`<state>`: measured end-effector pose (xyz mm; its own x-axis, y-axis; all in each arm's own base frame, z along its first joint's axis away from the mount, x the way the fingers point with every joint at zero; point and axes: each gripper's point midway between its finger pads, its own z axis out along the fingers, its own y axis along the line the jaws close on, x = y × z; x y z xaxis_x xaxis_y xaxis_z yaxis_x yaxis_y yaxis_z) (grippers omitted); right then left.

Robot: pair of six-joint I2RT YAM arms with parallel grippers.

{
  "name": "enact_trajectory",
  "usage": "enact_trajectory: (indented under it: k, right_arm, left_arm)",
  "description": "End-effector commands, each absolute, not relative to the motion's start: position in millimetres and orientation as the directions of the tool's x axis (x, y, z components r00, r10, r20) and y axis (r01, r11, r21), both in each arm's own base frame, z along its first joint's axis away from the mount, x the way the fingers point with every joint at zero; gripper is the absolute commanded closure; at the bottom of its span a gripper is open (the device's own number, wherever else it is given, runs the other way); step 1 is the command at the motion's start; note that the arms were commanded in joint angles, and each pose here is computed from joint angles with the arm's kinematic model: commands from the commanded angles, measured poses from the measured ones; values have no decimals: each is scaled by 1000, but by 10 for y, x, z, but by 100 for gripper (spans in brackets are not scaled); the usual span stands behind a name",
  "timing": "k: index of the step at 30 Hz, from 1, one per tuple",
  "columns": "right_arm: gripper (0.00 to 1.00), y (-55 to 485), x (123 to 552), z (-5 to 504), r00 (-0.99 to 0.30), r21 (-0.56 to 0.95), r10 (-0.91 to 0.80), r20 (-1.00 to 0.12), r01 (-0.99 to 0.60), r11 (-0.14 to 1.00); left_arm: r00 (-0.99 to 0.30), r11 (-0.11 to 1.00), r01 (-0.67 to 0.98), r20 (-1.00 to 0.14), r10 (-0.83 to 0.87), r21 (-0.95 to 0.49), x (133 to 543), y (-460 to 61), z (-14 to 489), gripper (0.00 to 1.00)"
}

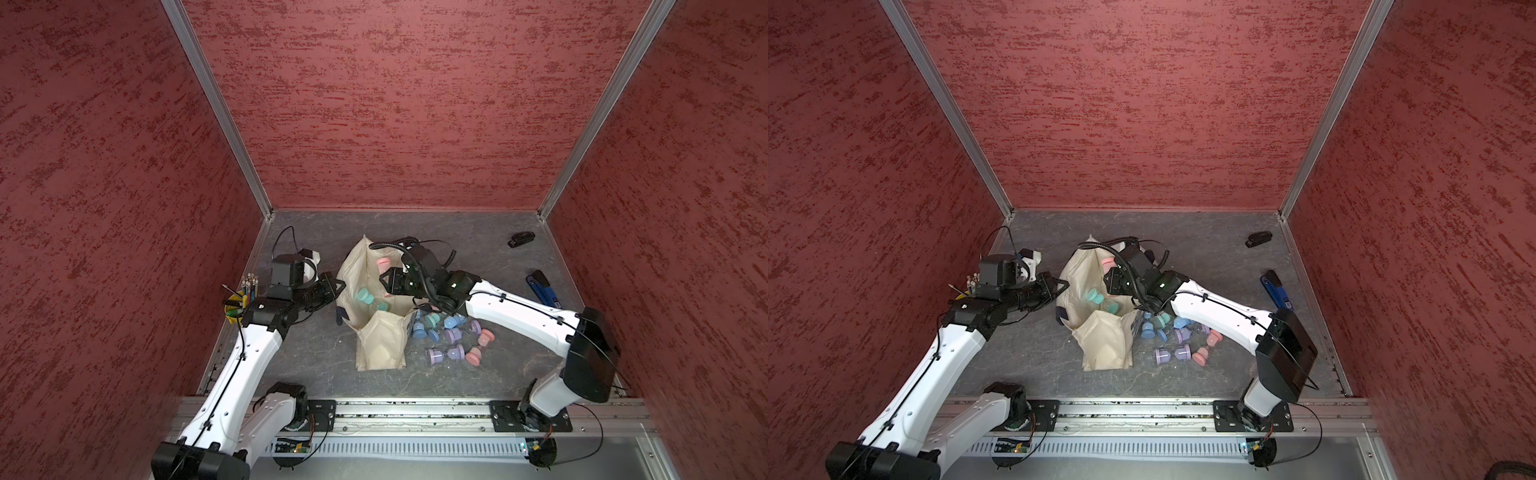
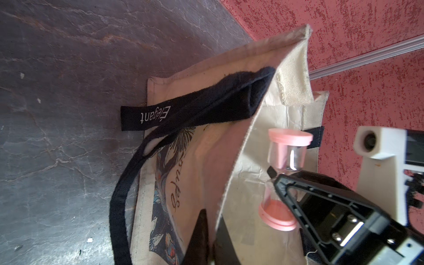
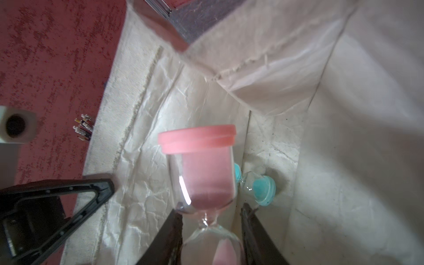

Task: Put the hourglass into the canvas bag
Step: Place the hourglass in the canvas bag.

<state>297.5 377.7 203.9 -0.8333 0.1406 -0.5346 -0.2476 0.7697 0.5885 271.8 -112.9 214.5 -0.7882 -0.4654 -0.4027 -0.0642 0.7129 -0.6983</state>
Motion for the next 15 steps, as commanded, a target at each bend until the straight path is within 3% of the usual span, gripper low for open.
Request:
enact_trajectory:
  k: [1, 15]
  right_arm:
    - [100, 3902, 2926, 2036, -846, 597, 123, -520, -256, 761]
    - [100, 4167, 2820, 1622, -893, 544, 19, -450, -257, 799]
  left_arm:
    - [-780, 699, -44, -413, -470, -714, 2729, -1141, 2192, 92]
    - [-783, 688, -38, -406, -471, -725, 2724, -1166, 2181, 96]
